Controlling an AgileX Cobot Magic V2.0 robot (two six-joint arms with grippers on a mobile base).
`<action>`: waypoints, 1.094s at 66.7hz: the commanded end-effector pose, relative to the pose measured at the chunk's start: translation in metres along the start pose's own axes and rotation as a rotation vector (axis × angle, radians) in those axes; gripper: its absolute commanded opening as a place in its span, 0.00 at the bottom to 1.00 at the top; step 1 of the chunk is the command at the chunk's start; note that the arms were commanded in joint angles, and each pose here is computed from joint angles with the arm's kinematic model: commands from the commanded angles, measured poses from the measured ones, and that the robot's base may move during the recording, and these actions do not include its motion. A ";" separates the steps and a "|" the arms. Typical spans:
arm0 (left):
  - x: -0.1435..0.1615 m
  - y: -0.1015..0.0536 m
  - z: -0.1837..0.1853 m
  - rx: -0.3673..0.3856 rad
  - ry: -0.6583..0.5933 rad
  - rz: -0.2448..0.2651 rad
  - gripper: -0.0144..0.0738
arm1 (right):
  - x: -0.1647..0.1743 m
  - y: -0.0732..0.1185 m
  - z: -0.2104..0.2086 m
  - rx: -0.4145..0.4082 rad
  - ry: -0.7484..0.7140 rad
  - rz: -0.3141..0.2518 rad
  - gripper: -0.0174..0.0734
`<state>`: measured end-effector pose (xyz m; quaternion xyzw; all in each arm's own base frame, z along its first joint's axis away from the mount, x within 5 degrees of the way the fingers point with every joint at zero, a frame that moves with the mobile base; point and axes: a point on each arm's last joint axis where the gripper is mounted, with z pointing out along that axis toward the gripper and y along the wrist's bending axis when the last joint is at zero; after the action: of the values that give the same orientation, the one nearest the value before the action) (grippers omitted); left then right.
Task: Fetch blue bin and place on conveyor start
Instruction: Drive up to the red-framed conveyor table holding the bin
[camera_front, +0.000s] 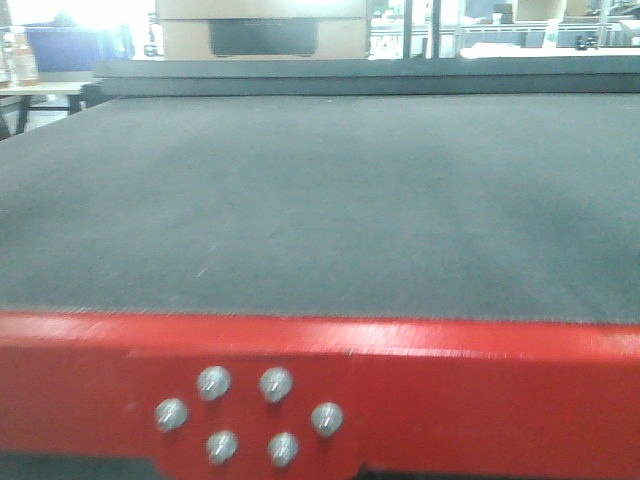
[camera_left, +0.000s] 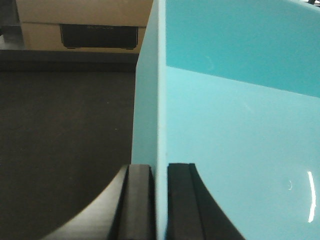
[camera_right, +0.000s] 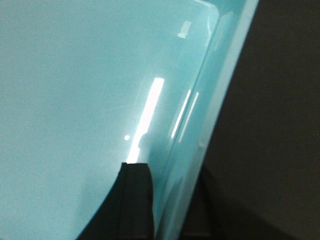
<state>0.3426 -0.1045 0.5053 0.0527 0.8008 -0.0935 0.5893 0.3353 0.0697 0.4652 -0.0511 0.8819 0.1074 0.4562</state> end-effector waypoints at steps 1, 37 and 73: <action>-0.013 -0.003 -0.011 0.031 -0.089 -0.024 0.04 | -0.008 0.003 -0.010 -0.015 -0.078 -0.030 0.03; -0.013 -0.003 -0.011 0.031 -0.089 -0.024 0.04 | -0.008 0.003 -0.010 -0.015 -0.085 -0.030 0.03; -0.013 -0.003 -0.011 0.031 -0.089 -0.024 0.04 | -0.008 0.003 -0.010 -0.015 -0.085 -0.030 0.03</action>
<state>0.3426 -0.1045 0.5053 0.0527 0.8008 -0.0935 0.5893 0.3360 0.0698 0.4662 -0.0506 0.8787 0.1081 0.4623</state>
